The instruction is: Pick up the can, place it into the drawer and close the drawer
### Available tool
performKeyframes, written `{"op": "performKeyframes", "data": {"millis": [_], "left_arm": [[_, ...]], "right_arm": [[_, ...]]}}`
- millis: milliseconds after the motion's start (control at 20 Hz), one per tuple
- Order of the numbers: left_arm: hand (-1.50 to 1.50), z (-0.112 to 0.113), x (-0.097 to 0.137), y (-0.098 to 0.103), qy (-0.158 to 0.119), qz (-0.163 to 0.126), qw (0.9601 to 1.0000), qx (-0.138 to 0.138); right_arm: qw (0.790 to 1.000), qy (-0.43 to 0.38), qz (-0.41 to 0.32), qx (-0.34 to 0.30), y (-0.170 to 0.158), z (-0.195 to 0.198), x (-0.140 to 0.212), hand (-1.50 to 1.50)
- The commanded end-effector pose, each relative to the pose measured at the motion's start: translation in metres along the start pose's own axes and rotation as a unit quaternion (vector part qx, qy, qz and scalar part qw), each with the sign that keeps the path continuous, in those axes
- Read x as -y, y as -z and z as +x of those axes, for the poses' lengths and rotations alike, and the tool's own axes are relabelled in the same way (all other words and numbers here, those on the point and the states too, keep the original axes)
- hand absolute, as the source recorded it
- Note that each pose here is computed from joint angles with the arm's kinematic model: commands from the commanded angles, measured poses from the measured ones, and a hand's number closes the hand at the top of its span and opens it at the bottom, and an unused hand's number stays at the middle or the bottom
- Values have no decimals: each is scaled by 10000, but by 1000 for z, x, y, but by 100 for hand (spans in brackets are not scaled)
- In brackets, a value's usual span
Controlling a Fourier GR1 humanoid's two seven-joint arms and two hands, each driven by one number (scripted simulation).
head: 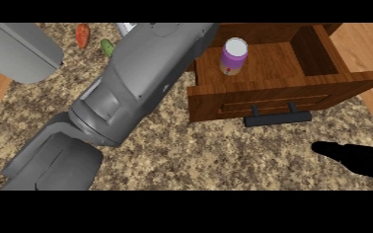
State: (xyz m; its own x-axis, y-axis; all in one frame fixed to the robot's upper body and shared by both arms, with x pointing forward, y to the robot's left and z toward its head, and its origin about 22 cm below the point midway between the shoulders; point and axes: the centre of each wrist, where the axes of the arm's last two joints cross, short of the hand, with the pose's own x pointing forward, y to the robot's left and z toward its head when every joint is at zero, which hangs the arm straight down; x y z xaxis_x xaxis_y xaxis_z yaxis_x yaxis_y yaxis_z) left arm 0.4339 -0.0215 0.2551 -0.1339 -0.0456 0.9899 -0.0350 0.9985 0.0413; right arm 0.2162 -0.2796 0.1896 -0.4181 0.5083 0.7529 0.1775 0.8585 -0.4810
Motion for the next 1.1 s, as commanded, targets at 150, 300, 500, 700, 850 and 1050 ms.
{"op": "performKeyframes", "data": {"millis": [150, 300, 500, 700, 850, 1050], "left_arm": [[-150, 1, 0, 0, -138, 61, 9998, 87], [-150, 6, 2, 0, -55, -36, 10000, 53], [-150, 2, 0, 3, 117, 35, 9997, 200], [-150, 10, -2, 4, 111, -92, 9999, 47], [-150, 2, -15, 8, -106, -187, 9997, 71], [-150, -7, -26, 13, -98, -49, 9999, 31]], "right_arm": [[9917, -1213, 326, 280, 24, -4, -38, -150], [9842, -1681, 481, 261, 27, -20, -50, -150], [9739, -2082, 865, 251, 43, -44, -81, -150], [9617, -2587, 901, 133, 59, -58, -104, -150], [9517, -2905, 995, 42, 67, -87, -109, -150], [9474, -3051, 936, 259, 83, -92, -146, -150]]}}
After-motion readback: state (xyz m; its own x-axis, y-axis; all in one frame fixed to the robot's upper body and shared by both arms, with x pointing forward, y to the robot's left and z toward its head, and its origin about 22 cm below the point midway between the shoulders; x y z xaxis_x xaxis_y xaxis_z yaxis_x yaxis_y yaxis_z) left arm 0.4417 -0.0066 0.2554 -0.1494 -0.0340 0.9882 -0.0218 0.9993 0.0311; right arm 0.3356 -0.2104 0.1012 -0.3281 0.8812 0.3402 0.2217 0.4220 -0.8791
